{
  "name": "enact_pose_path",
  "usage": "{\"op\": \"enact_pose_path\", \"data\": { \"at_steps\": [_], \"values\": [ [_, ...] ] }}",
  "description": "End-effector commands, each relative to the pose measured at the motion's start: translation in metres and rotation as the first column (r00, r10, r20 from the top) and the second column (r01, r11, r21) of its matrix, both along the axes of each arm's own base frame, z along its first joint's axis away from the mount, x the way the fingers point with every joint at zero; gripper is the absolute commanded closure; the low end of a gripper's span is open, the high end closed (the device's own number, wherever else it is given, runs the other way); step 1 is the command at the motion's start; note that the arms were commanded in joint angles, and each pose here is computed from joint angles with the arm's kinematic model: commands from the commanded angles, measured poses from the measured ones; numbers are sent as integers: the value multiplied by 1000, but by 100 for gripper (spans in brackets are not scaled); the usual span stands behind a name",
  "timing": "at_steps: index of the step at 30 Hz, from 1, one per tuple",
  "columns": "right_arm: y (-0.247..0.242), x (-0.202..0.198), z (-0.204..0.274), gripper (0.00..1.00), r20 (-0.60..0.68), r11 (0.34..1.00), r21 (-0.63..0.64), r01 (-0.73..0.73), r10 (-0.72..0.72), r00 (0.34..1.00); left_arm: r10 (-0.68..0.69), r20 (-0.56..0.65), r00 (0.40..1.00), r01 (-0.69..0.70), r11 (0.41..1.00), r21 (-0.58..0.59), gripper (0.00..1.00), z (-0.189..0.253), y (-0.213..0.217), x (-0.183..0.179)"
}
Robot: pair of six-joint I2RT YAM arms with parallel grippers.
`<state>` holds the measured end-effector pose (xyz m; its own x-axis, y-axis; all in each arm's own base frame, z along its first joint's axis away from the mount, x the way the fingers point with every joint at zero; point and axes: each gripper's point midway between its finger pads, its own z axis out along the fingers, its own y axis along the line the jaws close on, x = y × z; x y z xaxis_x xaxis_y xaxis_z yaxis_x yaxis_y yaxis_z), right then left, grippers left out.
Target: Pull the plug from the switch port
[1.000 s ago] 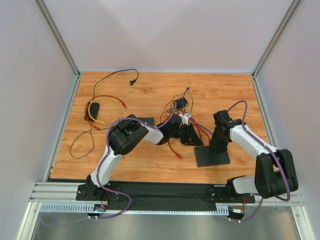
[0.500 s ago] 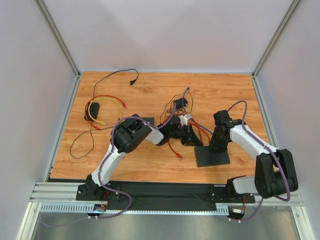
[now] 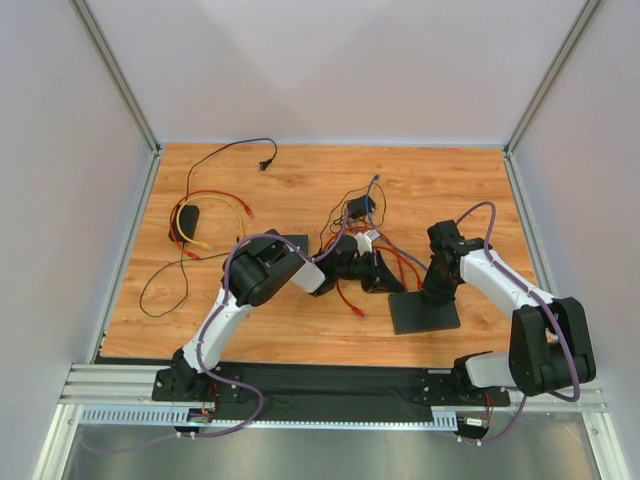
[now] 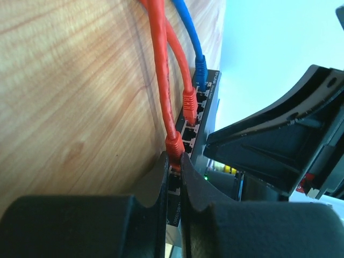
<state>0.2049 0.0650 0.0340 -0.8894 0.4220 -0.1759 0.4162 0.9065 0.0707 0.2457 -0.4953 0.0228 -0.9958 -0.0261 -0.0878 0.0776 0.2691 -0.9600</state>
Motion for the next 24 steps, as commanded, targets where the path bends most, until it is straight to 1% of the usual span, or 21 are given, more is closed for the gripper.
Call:
{"op": "enact_pose_path", "data": {
  "at_steps": [1, 3, 4, 6, 7, 9, 12, 13, 15, 16, 18, 19, 20, 21, 22, 23, 24],
  "values": [
    [-6, -16, -31, 74, -77, 998, -35, 43, -46, 996, 154, 130, 979, -159, 987, 30, 100, -15, 11, 35],
    [-7, -18, -33, 77, -84, 998, -40, 52, -55, 995, 194, 206, 959, -202, 979, 18, 100, 0, 13, 49],
    [-8, -19, -35, 78, -88, 998, -43, 54, -57, 994, 193, 262, 945, -207, 978, 27, 100, 2, 15, 54],
    [-9, -20, -35, 78, -91, 997, -51, 50, -54, 994, 213, 324, 922, -237, 971, 36, 100, 16, 17, 63],
    [-10, -20, -35, 78, -88, 997, -55, 53, -58, 994, 218, 375, 901, -253, 966, 45, 100, 22, 20, 69],
    [-10, -20, -35, 78, -88, 997, -51, 51, -56, 995, 216, 411, 886, -264, 963, 62, 100, 24, 21, 73],
    [-8, -20, -33, 78, -86, 998, -43, 48, -51, 995, 208, 442, 873, -251, 967, 40, 100, 38, 20, 74],
    [-8, -20, -33, 78, -83, 998, -43, 43, -47, 995, 191, 465, 865, -240, 969, 49, 100, 40, 20, 73],
    [-8, -19, -32, 78, -78, 998, -37, 43, -46, 996, 168, 509, 844, -219, 975, 43, 100, 64, 16, 73],
    [-7, -19, -31, 78, -77, 999, -36, 40, -43, 996, 141, 509, 849, -215, 973, 90, 100, 62, 20, 73],
    [-5, -17, -31, 78, -74, 999, -20, 37, -39, 997, 128, 567, 813, -215, 973, 88, 100, 91, 20, 82],
    [-4, -17, -30, 78, -73, 999, -17, 34, -35, 997, 100, 550, 829, -214, 966, 147, 100, 87, 25, 83],
    [-2, -17, -30, 77, -73, 1000, -8, 30, -30, 997, 76, 564, 823, -198, 967, 159, 100, 96, 27, 86],
    [-2, -16, -30, 77, -68, 1000, -5, 30, -30, 997, 91, 578, 811, -214, 966, 147, 100, 115, 29, 103],
    [-1, -15, -30, 77, -69, 1000, 1, 26, -26, 997, 59, 542, 838, -193, 962, 194, 100, 109, 34, 102],
    [0, -15, -30, 77, -68, 1000, 4, 24, -24, 997, 54, 536, 843, -191, 960, 203, 100, 111, 38, 109],
    [0, -14, -29, 77, -65, 1000, 3, 23, -22, 998, 61, 541, 839, -194, 962, 192, 100, 123, 38, 119]
  ]
}}
